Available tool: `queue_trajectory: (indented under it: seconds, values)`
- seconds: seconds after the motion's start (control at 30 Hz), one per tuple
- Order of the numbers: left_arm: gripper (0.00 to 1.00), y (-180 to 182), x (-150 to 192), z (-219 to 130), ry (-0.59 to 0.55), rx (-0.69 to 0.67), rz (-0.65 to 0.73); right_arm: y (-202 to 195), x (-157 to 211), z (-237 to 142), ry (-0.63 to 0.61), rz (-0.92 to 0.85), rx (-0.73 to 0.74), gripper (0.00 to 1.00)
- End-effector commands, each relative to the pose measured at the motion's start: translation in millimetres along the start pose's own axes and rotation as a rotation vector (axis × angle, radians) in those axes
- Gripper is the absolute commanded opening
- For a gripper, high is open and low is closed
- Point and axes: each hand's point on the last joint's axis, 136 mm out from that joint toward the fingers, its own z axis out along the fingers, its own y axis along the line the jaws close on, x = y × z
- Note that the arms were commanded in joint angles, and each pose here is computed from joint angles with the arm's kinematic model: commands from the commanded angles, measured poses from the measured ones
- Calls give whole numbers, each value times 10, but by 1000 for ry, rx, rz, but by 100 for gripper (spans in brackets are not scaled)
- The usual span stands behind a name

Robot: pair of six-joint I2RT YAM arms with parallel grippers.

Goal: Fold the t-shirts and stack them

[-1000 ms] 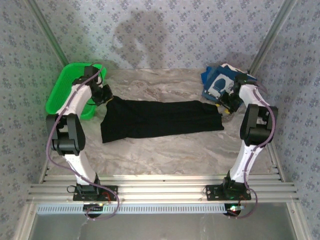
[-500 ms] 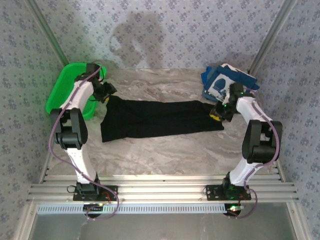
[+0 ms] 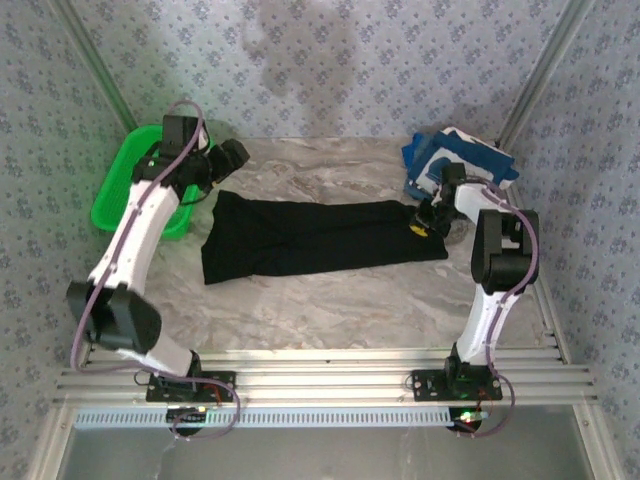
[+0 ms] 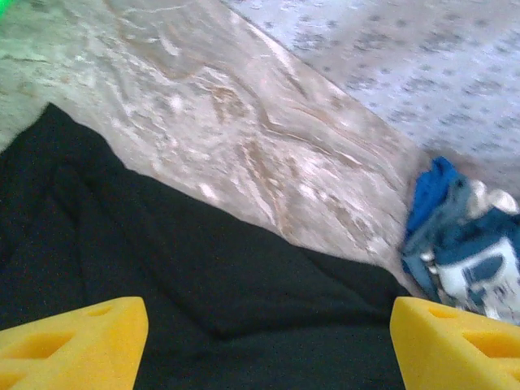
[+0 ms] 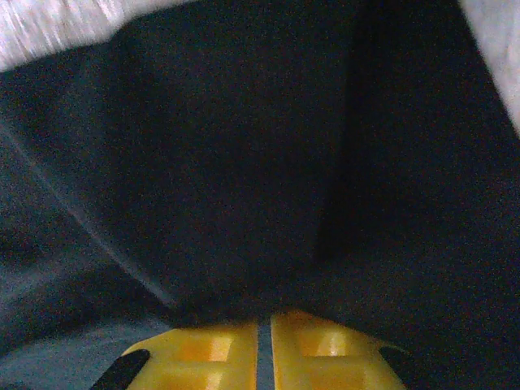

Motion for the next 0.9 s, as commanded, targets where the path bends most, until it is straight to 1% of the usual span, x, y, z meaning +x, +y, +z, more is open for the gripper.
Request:
queue_trajectory:
  seconds: [0.0,0.13,0.23,0.33,0.4,0.53,0.6,0.67,0.7,0.73,0.87]
  values:
    - [78,178,332,-49,42,-42,20,5,-247,-3,-57,25,27,17]
    - [78,372,696,-170,63,-61,14,-25,-306,20,-46,33,34,22]
    - [79,598,919,-248,92,-126,-7,-28,-254,-79,-64,17,30,33]
    - [79,774,1143,-240,140,-180,-19,22,-91,-213,-77,-14,10,42]
    - [78,893,1286,-189,181,-235,-15,71,75,-263,-62,-54,4,43]
    - [77,1045,1520,-3,274,-316,-21,120,483,-295,-15,-120,-10,46]
    - [74,1059,1584,158,290,-306,-54,67,717,-221,27,-139,-4,46]
    - [73,1060,1602,344,290,-293,-90,77,814,-164,31,-175,-9,46]
    - [72,1109,1623,404,297,-310,-112,65,855,-141,39,-183,-6,46]
    - [72,1089,1581,506,280,-295,-129,84,895,-121,45,-195,-14,46]
    - [69,1195,1504,749,237,-325,-195,244,958,-123,43,-268,-38,46]
